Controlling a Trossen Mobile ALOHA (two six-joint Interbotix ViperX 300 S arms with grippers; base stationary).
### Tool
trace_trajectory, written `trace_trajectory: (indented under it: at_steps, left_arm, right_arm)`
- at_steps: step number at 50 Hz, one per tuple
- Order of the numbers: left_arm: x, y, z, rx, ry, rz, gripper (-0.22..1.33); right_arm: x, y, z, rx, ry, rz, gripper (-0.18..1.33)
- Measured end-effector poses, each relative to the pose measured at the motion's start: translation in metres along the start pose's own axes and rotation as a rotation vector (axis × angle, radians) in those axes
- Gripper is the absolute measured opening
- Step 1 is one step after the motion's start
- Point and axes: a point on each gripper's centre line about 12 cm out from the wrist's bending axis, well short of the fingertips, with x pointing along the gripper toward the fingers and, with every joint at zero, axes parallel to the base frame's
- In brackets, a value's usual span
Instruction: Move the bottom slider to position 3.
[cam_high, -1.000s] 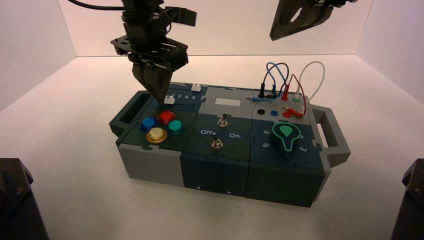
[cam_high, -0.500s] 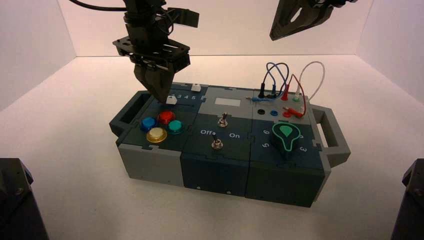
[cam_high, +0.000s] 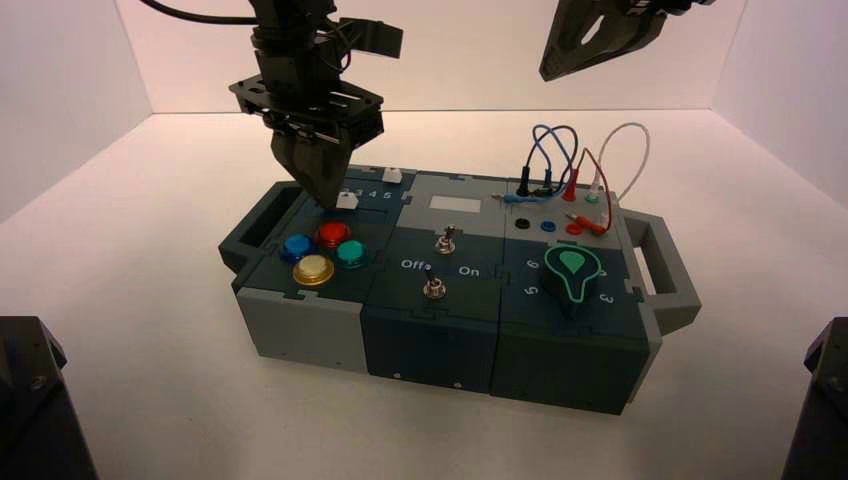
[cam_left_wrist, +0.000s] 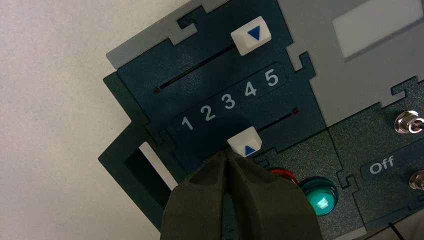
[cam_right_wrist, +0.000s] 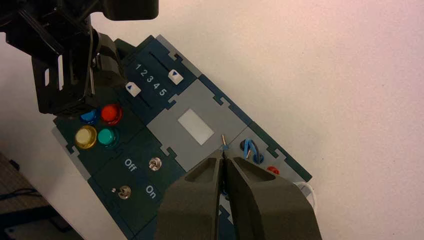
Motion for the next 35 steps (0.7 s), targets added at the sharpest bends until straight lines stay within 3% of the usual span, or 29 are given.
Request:
trace_trajectory:
  at_steps: [20, 35]
  left_arm:
    - [-0.001, 0.003, -0.001, 0.018, 0.01, 0.018, -0.16]
    - [-0.029, 0.02, -0.008, -0.033, -0.074, 0.035, -0.16]
  right_arm:
    - [-0.001, -0.001, 0.0, -0.005, 0.003, -0.003, -0.14]
    - [-0.009, -0.002, 0.003, -0.005, -0.03, -0.006, -0.14]
